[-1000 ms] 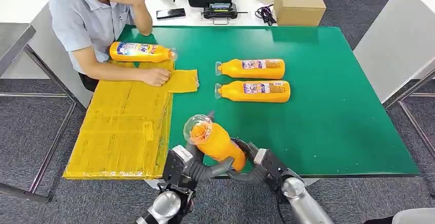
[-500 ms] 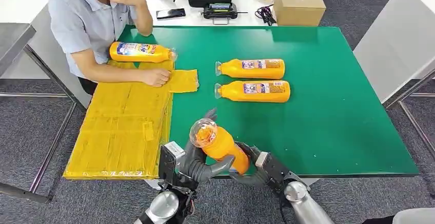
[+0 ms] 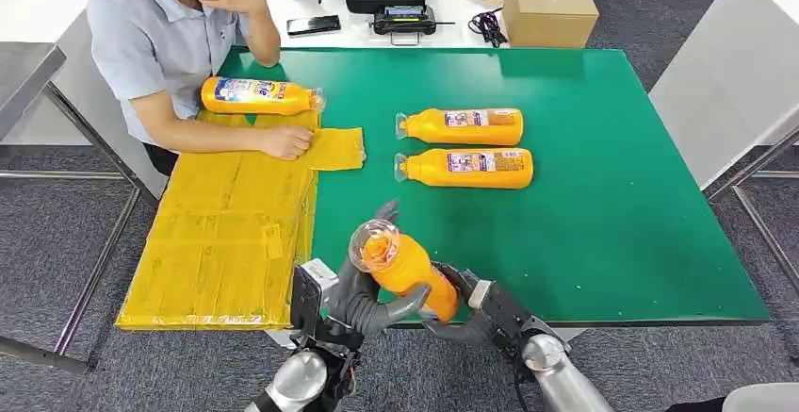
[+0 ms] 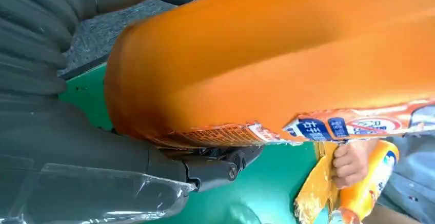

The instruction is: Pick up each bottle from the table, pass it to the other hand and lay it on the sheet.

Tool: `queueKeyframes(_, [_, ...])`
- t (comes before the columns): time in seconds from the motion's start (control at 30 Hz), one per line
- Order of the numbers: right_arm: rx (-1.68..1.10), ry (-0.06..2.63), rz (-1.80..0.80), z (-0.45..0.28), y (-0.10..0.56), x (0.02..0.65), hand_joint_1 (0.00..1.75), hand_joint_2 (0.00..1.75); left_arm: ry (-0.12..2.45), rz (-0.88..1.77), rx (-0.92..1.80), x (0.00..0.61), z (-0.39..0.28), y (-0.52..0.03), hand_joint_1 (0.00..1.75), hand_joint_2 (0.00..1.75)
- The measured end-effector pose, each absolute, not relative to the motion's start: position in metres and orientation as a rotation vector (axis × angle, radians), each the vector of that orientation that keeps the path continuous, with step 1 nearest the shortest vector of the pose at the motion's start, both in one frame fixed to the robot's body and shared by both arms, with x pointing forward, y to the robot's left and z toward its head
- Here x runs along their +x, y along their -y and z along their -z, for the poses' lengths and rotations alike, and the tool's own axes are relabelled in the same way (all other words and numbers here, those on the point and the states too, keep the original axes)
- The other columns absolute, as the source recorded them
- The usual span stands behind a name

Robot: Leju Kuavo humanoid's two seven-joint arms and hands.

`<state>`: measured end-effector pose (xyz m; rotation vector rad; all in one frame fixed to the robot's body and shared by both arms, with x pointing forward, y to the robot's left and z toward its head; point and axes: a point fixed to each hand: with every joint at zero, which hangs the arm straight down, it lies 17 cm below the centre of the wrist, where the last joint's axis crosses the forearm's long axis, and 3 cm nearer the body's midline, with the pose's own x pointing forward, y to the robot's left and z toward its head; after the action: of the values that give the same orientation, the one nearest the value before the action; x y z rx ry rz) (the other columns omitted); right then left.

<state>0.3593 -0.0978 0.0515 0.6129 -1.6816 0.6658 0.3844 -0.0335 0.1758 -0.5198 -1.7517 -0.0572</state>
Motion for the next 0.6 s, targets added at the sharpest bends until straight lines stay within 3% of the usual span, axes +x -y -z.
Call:
queueKeyframes(0.17, [0.607, 1.675, -0.673, -0.049, 0.097, 0.36, 1.68, 1.75, 1.769, 0.07, -0.494, 0.387, -0.175, 0.033, 1.75, 1.75])
queueKeyframes(0.2, [0.605, 1.674, -0.673, -0.049, 0.098, 0.361, 1.59, 1.75, 1.768, 0.076, -0.494, 0.387, -0.174, 0.034, 1.75, 1.75])
queueKeyframes(0.6, [0.607, 1.663, -0.652, -0.049, 0.096, 0.366, 1.64, 1.75, 1.786, 0.199, -0.433, 0.39, -0.165, 0.045, 1.75, 1.75])
